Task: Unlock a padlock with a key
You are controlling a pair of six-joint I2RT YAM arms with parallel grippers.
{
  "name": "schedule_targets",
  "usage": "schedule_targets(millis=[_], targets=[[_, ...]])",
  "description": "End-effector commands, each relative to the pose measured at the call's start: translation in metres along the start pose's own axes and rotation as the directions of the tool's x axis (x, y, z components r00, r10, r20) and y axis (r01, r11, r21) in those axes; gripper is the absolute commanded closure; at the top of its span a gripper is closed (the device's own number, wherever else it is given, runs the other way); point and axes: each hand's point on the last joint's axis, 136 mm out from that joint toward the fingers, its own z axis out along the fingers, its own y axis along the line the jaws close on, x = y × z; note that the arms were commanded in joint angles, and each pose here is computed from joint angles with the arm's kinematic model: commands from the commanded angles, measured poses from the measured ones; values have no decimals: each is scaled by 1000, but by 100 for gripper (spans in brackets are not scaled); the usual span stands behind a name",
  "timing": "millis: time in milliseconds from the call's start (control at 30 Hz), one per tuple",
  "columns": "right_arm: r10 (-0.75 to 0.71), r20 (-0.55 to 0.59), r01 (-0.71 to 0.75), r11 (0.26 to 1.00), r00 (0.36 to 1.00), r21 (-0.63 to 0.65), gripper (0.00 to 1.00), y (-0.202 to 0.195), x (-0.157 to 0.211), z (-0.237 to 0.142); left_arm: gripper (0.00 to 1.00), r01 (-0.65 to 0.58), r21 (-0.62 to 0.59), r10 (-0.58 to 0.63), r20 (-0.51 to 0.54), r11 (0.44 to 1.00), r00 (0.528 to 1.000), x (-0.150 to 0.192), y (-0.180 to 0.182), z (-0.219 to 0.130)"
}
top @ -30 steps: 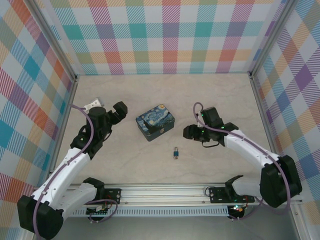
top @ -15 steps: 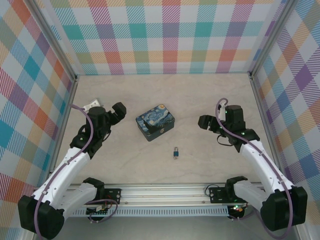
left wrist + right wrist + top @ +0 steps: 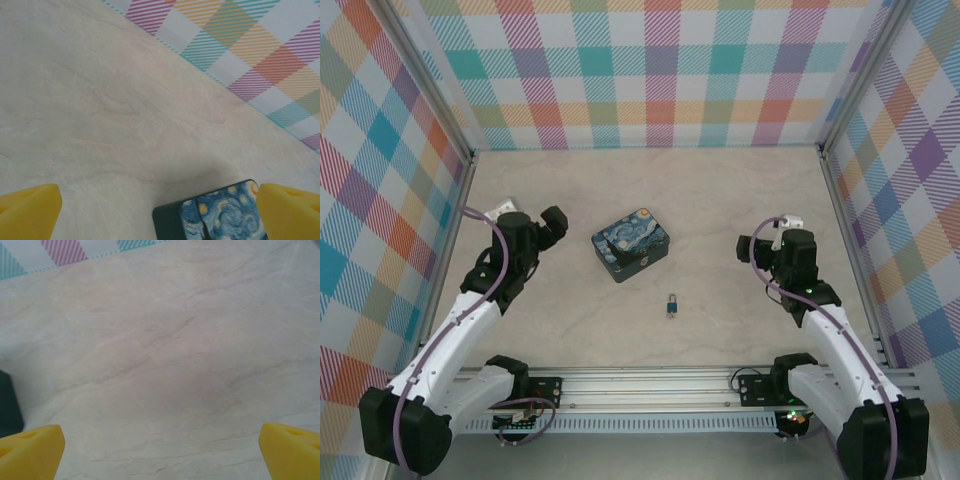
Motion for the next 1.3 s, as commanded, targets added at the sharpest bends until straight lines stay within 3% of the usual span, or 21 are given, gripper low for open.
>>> schedule_targets(millis=[0,333,567,733,900,1267], targets=[[-90,69,85,994,994,68,0,-15,-7,14,0,-59,-73,60,7,996,998,-11,12,5],[-105,163,103,994,981,25,0,-20,10,58,0,-204,-168,212,32,964,977,-16,33,15],[-122,263,133,991,957,-25,0,-13,-5,76,0,-347,-227,372,79,910,925,-20,45,24],[-140,238,161,985,961,-70,0,-8,11,97,0,-358,-288,406,123,888,906,-22,61,31],[-94,169,110,990,981,-86,0,-16,8,108,0,-373,-301,411,72,877,909,-10,81,47],[-97,166,112,990,981,-86,0,-16,8,108,0,-429,-186,458,160,884,874,9,77,82]])
